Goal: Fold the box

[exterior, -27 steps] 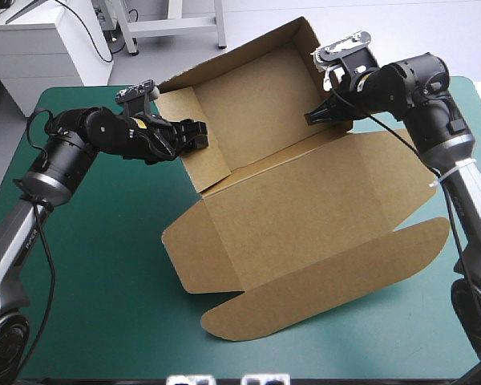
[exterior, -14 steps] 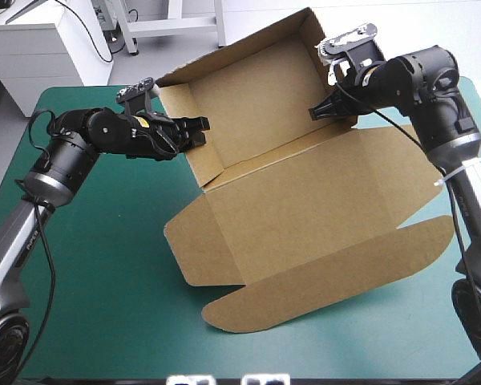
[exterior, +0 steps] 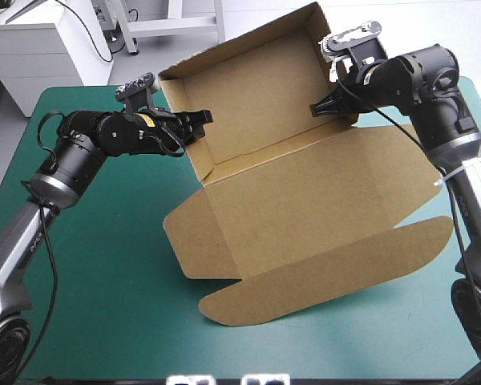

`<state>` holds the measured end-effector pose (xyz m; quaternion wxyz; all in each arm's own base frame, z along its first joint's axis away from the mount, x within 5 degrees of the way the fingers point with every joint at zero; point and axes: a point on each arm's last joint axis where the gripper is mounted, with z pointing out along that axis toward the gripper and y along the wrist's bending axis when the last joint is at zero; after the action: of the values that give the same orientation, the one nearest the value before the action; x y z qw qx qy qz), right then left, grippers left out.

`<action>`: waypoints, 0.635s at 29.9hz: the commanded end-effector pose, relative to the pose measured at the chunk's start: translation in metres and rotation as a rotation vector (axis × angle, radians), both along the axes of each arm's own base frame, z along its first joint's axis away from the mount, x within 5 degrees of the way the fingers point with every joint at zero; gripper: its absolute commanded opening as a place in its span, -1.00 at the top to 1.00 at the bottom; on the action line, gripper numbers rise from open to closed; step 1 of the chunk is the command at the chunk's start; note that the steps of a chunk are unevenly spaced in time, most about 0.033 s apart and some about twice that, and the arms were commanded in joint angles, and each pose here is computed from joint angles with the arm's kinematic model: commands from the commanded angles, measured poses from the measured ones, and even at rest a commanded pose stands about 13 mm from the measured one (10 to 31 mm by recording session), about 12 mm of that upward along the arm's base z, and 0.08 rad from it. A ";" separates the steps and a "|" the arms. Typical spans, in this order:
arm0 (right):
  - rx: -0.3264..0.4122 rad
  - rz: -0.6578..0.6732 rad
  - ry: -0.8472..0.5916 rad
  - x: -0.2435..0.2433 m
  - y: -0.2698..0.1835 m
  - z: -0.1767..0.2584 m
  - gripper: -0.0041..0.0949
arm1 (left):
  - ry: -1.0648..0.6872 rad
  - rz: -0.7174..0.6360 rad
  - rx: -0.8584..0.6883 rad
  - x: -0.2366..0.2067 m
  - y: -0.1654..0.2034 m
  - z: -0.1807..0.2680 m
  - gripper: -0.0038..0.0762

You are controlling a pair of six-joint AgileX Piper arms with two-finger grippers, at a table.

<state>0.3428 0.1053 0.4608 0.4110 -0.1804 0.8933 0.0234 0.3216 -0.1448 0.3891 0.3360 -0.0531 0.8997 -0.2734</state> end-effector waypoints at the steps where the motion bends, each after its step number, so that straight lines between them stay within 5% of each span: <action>1: 0.059 -0.007 -0.084 -0.013 -0.001 0.023 0.92 | -0.141 0.013 0.013 -0.007 0.004 0.027 0.92; 19: 0.016 -0.116 0.202 0.011 0.003 -0.036 0.92 | 0.040 -0.103 0.290 0.028 -0.005 0.015 0.92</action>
<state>0.3668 0.1160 0.4065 0.2971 -0.1259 0.9460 0.0314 0.3493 -0.1513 0.3815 0.2827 0.0049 0.9432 -0.1742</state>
